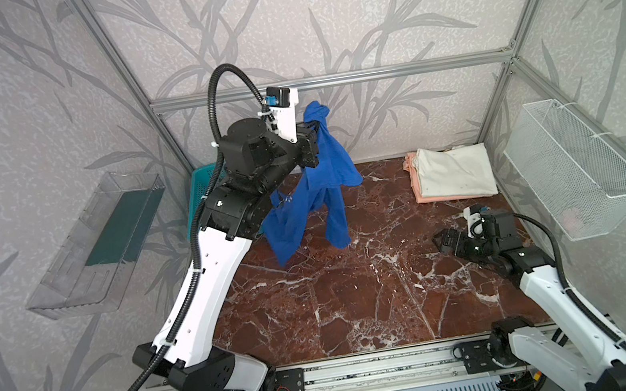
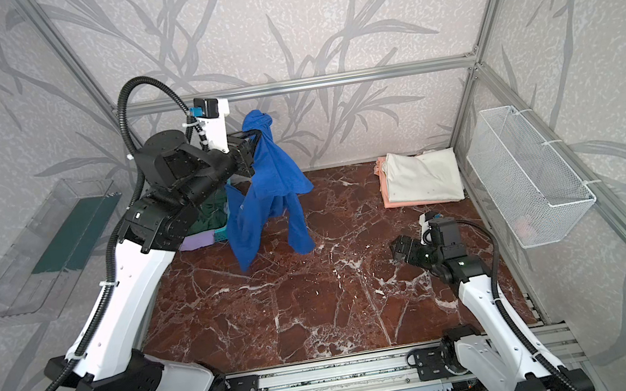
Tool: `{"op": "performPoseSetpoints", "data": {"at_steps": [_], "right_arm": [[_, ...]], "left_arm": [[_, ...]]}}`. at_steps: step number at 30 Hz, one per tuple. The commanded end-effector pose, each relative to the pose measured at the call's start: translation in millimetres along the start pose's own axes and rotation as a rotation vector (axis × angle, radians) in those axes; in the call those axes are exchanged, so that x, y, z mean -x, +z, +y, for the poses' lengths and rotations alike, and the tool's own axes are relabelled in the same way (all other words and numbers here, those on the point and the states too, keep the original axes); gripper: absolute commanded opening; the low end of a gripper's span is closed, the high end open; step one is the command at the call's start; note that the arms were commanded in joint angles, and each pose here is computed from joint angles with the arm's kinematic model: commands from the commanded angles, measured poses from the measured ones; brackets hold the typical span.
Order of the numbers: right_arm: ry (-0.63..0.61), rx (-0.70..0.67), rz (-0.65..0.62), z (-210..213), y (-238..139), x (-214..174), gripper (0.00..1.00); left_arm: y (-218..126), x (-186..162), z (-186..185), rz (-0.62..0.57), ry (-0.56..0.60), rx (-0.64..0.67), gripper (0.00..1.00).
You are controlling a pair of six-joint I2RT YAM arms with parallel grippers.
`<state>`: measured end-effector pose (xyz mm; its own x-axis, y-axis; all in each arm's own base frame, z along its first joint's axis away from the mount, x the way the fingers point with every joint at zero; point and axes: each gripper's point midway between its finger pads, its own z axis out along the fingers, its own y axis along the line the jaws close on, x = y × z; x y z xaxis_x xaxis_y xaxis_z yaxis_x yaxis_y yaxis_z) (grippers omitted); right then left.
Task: Fold and stack the t-shirts
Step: 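Lower the blue t-shirt onto the table with the left gripper while the right gripper approaches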
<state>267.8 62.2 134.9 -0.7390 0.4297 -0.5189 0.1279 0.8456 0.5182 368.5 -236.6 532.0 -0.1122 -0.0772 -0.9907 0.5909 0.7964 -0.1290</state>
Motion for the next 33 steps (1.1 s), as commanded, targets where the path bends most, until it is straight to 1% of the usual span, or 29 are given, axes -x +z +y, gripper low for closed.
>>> {"op": "performPoseSetpoints", "data": {"at_steps": [1, 3, 6, 9, 11, 14, 17, 20, 23, 25, 27, 29, 31, 33], "right_arm": [[-0.013, -0.016, -0.031, -1, -10, 3, 0.99], [-0.020, -0.015, -0.038, -1, -13, 2, 0.99], [-0.032, -0.002, -0.040, 1, -16, 1, 0.99], [-0.034, -0.018, -0.030, -2, -15, -2, 0.99], [-0.035, -0.017, -0.020, -3, -14, -4, 0.99], [-0.039, 0.006, -0.001, 1, -12, -6, 0.99], [-0.033, 0.015, 0.011, 2, -9, -10, 0.99], [-0.036, 0.009, 0.031, 1, -2, -16, 0.99], [-0.061, -0.012, 0.083, 1, 7, -26, 0.99], [-0.095, -0.045, 0.128, 3, 14, -35, 0.99], [-0.147, -0.068, 0.154, 7, 20, -45, 0.99], [-0.198, -0.078, 0.173, 14, 26, -56, 0.99], [-0.230, -0.083, 0.203, 21, 36, -68, 0.99], [-0.247, -0.071, 0.234, 29, 46, -79, 0.99]], "left_arm": [[13, -1, -29, 0.030, -0.002, -0.140, 0.00], [25, -7, -35, 0.047, -0.009, -0.173, 0.00], [38, -19, -32, 0.075, -0.016, -0.163, 0.00], [44, -28, -29, 0.089, -0.010, -0.153, 0.00], [46, -36, -24, 0.098, 0.001, -0.128, 0.00], [43, -62, -14, 0.125, 0.007, -0.087, 0.00], [35, -93, 9, 0.137, -0.011, 0.012, 0.00], [22, -140, 40, 0.203, -0.055, 0.139, 0.00], [2, -193, 70, 0.273, -0.092, 0.274, 0.00], [-13, -222, 89, 0.291, -0.116, 0.362, 0.00], [-32, -249, 105, 0.287, -0.167, 0.436, 0.00], [-50, -266, 120, 0.263, -0.243, 0.497, 0.00], [-68, -272, 126, 0.210, -0.308, 0.522, 0.00], [-82, -280, 129, 0.189, -0.332, 0.547, 0.00]]}}
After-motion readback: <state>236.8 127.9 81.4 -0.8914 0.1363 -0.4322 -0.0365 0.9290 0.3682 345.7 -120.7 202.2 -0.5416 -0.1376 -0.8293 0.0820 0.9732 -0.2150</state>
